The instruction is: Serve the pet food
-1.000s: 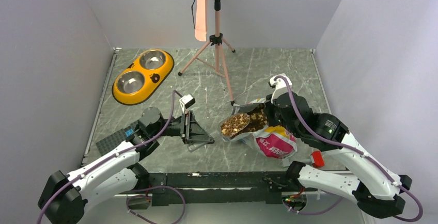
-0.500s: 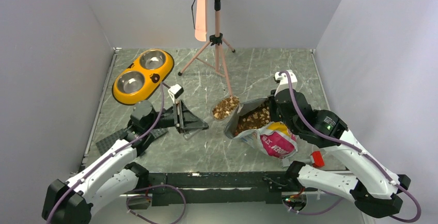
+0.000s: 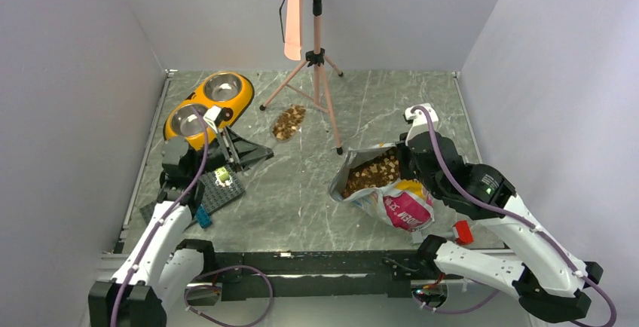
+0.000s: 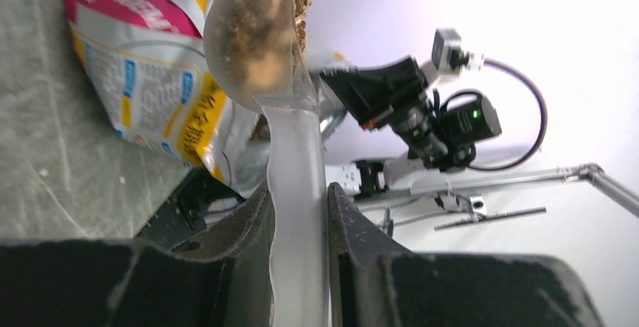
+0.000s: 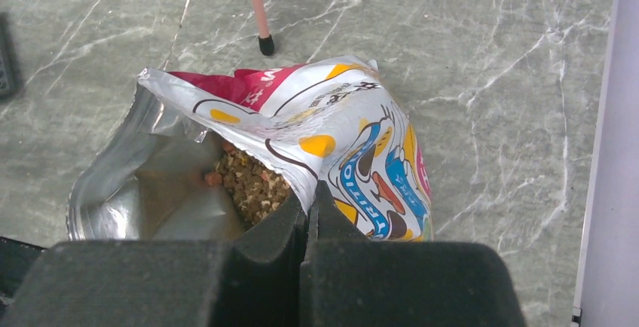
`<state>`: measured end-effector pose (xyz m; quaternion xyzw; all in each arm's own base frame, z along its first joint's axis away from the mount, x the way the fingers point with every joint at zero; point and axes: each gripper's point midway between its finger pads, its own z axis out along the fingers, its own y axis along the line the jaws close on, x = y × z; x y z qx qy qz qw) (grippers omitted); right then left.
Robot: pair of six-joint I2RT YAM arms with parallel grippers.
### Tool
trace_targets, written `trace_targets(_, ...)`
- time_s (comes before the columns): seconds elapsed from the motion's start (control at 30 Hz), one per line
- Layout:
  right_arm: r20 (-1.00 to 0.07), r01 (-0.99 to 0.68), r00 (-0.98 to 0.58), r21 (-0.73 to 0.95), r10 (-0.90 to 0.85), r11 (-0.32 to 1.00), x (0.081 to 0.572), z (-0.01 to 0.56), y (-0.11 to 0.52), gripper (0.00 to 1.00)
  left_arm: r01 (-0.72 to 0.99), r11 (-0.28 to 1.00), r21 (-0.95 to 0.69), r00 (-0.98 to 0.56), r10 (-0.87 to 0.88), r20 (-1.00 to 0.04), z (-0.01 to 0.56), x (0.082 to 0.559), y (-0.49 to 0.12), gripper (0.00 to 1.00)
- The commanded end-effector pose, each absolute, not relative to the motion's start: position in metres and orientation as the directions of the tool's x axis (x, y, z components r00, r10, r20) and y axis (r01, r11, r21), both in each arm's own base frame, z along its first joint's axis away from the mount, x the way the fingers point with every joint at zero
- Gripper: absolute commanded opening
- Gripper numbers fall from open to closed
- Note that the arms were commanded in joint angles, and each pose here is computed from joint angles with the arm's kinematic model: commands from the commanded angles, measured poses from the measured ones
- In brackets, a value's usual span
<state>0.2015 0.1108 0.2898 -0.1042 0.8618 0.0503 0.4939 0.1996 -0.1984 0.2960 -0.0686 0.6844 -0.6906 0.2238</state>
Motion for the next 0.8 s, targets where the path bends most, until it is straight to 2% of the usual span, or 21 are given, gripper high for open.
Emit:
trace_targets(0.0, -0.899, -0.251, -0.428, 0.025, -0.088, 0.968, 0.194, 0.311, 0.104, 0.0, 0.346, 0.068, -0.936, -0.822, -0.459, -0.337, 0.316, 0.218, -0.176, 0.0)
trace_targets(0.23, -0.896, -0.27, -0.441, 0.087, -0.043, 0.959, 0.189, 0.308, 0.11, 0.0, 0.291, 0.151, -0.945, -0.767, -0.553, -0.325, 0.298, 0.265, -0.131, 0.0)
trace_targets(0.53, -0.899, -0.3, -0.431, 0.06, -0.079, 0.952, 0.2, 0.318, 0.125, 0.0, 0.283, 0.232, -0.931, -0.69, -0.625, -0.365, 0.303, 0.324, -0.076, 0.0)
trace_targets(0.77, -0.881, -0.253, -0.446, -0.044, -0.157, 0.966, 0.224, 0.319, 0.121, 0.0, 0.292, 0.197, -0.936, -0.657, -0.669, -0.346, 0.293, 0.372, -0.042, 0.0)
